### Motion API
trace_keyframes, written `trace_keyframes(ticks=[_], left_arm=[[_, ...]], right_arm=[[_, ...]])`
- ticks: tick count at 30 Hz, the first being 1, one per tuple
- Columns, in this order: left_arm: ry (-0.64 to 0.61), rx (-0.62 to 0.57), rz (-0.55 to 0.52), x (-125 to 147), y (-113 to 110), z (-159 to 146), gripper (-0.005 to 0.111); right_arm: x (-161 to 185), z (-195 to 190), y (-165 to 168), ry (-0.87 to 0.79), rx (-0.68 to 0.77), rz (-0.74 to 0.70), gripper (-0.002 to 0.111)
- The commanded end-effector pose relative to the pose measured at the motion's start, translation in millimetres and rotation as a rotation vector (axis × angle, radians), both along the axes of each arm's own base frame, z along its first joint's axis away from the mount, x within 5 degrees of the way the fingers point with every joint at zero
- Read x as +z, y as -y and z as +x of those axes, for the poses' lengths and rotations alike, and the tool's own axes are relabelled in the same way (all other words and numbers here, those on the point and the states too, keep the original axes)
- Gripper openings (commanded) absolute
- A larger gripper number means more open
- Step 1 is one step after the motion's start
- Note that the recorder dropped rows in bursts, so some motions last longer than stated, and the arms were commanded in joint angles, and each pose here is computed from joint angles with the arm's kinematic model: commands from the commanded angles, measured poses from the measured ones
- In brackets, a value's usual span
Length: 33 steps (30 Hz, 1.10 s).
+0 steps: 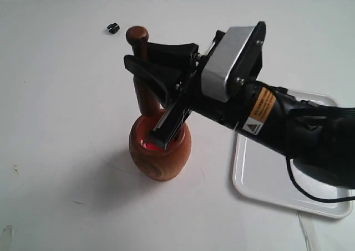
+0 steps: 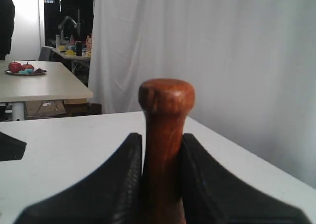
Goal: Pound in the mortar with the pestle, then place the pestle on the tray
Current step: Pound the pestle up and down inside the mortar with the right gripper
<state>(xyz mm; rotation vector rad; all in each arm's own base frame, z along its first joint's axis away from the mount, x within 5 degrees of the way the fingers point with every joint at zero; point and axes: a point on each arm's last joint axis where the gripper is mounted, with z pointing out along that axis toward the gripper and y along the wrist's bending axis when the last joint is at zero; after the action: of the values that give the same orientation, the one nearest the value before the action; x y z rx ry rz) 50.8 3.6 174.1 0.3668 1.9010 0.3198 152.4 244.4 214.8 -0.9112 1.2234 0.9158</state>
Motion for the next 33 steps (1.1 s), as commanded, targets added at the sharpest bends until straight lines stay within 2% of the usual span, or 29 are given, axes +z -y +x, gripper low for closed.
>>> trace_keyframes(ticks=[1,4,7,12,14,18,21,26,28,33], left_arm=[[0.004,-0.006,-0.015,0,1,0,0.0],[0.004,-0.006,-0.015,0,1,0,0.0],[0.004,-0.006,-0.015,0,1,0,0.0],[0.004,-0.006,-0.015,0,1,0,0.0],[0.004,-0.006,-0.015,0,1,0,0.0],[0.004,-0.006,-0.015,0,1,0,0.0],[0.004,-0.006,-0.015,0,1,0,0.0],[0.004,-0.006,-0.015,0,1,0,0.0],[0.004,-0.006,-0.015,0,1,0,0.0],[0.004,-0.006,-0.015,0,1,0,0.0]], right_arm=[[25,-7,10,0.054,-0.014,-0.009,0.0],[40,-12,17,0.075,-0.014,-0.012,0.0],[39,-13,18,0.055,-0.018,-0.048,0.0],[8,-6,6,-0.051,0.013,-0.099,0.0],[-30,0,-4,-0.129,0.019,-0.183,0.0],[-72,4,-9,-0.22,0.021,-0.269,0.0],[-78,4,-10,-0.239,0.02,-0.288,0.0],[-46,2,-10,-0.118,0.047,-0.113,0.0],[-17,-1,-6,-0.04,0.047,-0.039,0.0],[47,-16,17,0.113,0.014,0.042,0.0]])
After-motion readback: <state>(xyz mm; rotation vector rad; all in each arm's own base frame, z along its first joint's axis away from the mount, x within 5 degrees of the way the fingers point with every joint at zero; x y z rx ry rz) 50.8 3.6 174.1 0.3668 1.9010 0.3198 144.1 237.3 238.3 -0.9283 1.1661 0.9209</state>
